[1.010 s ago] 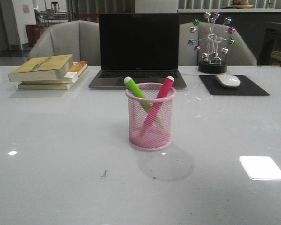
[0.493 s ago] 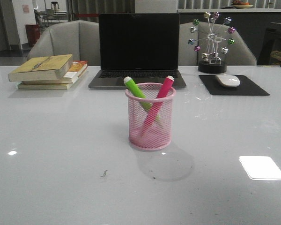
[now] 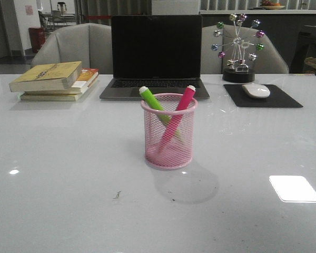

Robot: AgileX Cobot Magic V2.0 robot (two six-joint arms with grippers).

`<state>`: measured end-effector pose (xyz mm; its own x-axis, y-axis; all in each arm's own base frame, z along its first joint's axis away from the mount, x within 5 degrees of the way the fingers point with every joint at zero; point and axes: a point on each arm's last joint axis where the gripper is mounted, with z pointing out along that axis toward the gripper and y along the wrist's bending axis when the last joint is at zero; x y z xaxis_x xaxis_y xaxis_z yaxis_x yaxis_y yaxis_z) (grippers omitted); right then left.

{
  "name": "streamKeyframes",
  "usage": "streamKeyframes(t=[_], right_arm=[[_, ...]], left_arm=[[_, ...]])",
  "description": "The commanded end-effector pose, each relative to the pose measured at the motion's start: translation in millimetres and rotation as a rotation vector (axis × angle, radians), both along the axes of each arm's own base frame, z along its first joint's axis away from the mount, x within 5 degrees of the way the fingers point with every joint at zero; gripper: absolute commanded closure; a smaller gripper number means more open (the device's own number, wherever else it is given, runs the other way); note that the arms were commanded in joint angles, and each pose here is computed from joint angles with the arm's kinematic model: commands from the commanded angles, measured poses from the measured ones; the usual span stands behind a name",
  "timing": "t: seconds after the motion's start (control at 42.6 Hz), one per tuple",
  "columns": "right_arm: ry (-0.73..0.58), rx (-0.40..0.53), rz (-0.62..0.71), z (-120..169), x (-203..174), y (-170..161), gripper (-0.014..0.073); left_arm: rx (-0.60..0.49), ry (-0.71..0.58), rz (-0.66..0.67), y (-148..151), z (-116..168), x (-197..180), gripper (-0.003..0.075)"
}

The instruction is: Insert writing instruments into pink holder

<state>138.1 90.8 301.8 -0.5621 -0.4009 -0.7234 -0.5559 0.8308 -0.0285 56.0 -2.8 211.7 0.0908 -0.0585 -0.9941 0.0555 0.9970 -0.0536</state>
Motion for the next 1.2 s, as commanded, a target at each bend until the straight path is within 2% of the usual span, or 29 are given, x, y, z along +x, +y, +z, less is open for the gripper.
streamKeyframes(t=[0.0,0.564,0.658,0.752,0.916,1.033,1.174], right_arm=[[-0.094,0.041,0.007,14.7,3.2,0.9,0.0537],[-0.095,0.042,0.008,13.4,2.4,0.7,0.0537],[-0.138,0.056,-0.045,12.5,0.4,-11.6,0.0537],[-0.244,0.108,-0.142,12.2,-5.9,-31.9,0.0537],[-0.526,0.196,-0.341,-0.9,-34.5,-69.1,0.0537],[-0.705,0.231,-0.428,-20.3,-58.8,-82.3,0.0537],[-0.835,0.246,-0.495,-52.9,-76.6,-88.9,0.0537]], left_arm=[[-0.013,-0.107,-0.003,0.1,8.8,-3.0,0.0627],[-0.013,-0.107,-0.003,0.1,8.8,-3.0,0.0627],[-0.013,-0.107,-0.003,0.1,8.8,-3.0,0.0627],[-0.013,-0.107,-0.003,0.1,8.8,-3.0,0.0627],[-0.013,-0.107,-0.003,0.1,8.8,-3.0,0.0627],[-0.013,-0.107,-0.003,0.1,8.8,-3.0,0.0627],[-0.013,-0.107,-0.003,0.1,8.8,-3.0,0.0627]])
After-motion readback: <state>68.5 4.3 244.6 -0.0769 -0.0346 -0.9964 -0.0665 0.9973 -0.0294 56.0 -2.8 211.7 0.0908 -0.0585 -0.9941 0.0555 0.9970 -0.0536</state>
